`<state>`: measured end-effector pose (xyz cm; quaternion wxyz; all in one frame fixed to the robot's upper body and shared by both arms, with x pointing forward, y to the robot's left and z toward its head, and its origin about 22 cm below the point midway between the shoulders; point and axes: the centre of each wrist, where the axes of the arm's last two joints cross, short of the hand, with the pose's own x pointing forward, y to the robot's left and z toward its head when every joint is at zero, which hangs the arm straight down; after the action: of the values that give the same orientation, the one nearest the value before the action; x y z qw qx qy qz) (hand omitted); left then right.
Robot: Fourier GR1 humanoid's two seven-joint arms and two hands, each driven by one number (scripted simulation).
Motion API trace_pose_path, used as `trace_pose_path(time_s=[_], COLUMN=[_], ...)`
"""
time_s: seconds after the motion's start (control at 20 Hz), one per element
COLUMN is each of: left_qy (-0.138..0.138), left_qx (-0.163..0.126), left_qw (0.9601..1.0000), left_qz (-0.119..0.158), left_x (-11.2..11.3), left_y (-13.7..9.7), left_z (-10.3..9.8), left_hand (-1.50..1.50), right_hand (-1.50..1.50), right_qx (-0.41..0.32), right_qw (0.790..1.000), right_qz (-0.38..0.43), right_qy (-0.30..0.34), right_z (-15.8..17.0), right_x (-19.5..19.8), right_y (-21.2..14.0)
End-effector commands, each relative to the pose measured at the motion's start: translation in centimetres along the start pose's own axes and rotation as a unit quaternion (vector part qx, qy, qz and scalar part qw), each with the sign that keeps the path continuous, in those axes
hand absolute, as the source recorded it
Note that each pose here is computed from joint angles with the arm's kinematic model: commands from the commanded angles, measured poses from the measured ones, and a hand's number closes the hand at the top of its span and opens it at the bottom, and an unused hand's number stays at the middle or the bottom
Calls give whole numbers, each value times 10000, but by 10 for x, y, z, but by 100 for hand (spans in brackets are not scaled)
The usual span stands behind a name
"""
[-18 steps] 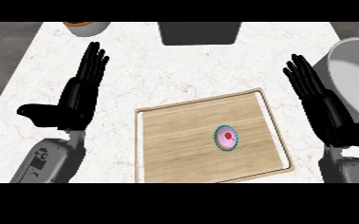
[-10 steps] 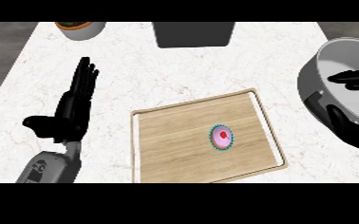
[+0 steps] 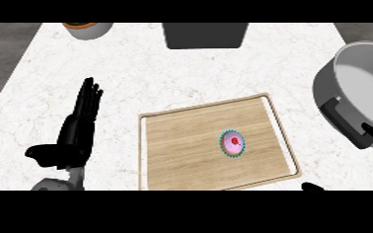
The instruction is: Pick the cupcake from the tray and place it in the pot
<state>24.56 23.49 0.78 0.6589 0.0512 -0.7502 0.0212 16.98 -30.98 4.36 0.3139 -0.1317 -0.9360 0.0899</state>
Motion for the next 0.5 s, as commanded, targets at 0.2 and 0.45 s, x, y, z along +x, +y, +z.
trace_pose_path(time_s=[0.2,0.45], left_qy=[-40,-49], left_qx=[-7,-63], left_qw=[10000,10000], left_qz=[-29,-10], left_x=[3,0], left_y=[-4,-17], left_z=[9,-4], left_hand=[0,0], right_hand=[-150,-150], right_qx=[1171,2638], right_qw=[9853,9341], right_qz=[1120,1960], right_qy=[533,1396], right_z=[6,7], right_x=[61,70], right_y=[-7,-3])
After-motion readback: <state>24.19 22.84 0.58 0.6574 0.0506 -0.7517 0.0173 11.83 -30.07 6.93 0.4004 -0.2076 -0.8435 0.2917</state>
